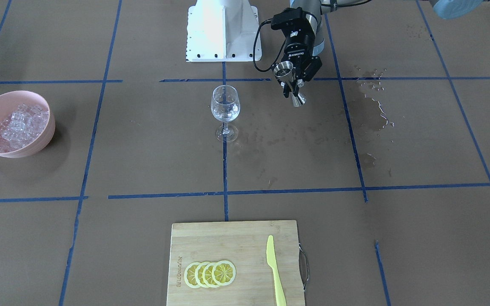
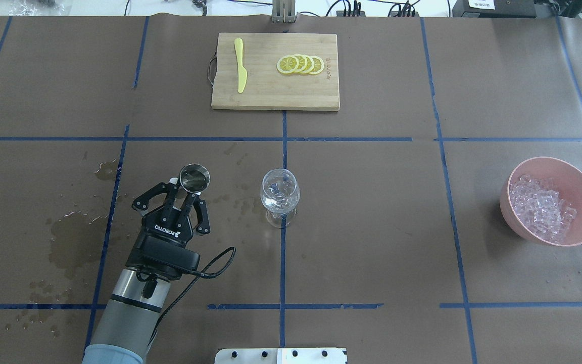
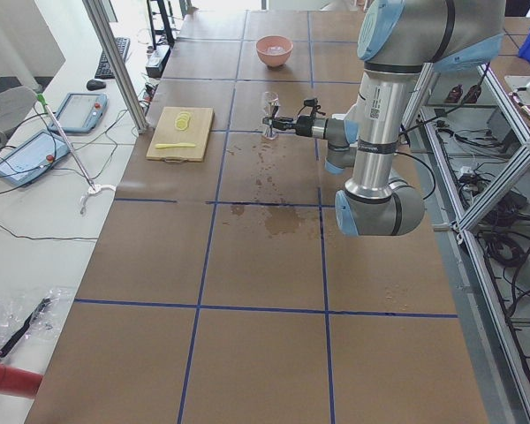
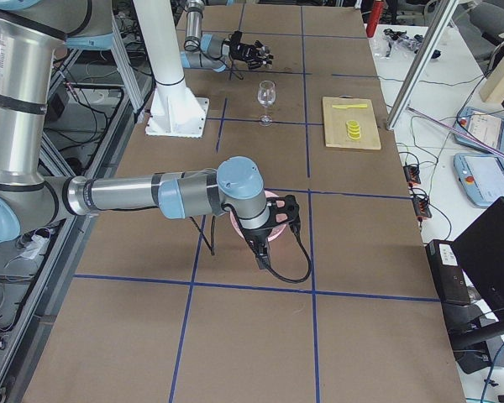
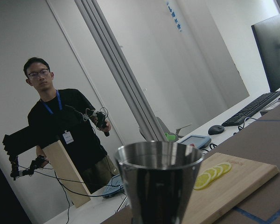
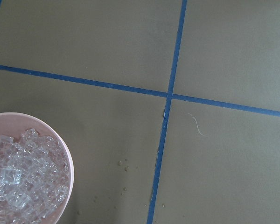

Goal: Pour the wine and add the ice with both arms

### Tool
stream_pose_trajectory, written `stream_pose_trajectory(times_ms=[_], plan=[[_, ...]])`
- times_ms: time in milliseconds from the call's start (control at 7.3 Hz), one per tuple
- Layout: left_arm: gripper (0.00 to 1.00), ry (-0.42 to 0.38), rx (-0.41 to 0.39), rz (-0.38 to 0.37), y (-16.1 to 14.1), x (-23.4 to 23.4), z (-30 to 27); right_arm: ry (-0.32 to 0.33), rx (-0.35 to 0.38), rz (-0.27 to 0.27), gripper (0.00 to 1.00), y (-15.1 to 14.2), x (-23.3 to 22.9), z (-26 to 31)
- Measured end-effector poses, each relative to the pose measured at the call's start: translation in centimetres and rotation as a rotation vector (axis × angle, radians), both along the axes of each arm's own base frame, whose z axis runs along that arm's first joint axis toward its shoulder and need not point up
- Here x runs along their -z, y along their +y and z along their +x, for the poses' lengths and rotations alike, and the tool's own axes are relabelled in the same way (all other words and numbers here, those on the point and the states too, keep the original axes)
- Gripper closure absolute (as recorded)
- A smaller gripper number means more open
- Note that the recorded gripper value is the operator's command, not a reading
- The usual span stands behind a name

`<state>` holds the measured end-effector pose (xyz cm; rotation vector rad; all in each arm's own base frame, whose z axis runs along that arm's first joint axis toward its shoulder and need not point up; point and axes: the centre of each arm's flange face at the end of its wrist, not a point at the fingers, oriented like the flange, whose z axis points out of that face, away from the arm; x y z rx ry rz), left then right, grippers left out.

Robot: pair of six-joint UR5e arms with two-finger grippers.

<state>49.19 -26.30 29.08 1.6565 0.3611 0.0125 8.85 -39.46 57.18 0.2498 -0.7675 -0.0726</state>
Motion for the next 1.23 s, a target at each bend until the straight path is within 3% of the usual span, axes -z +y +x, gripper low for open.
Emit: stream_pose_trajectory(times_ms=[685, 1232], plan=[[1.0, -0.183, -0.021, -0.006, 0.2, 5.8, 3.3, 0.001, -0.005, -0.007, 0.0, 0.3, -0.3, 0.2], [1.0, -0.223, -0.034, -0.002, -0.6, 7.1, 3.8, -0.001, -0.009, -0.018, 0.0, 0.8, -0.7, 0.3]])
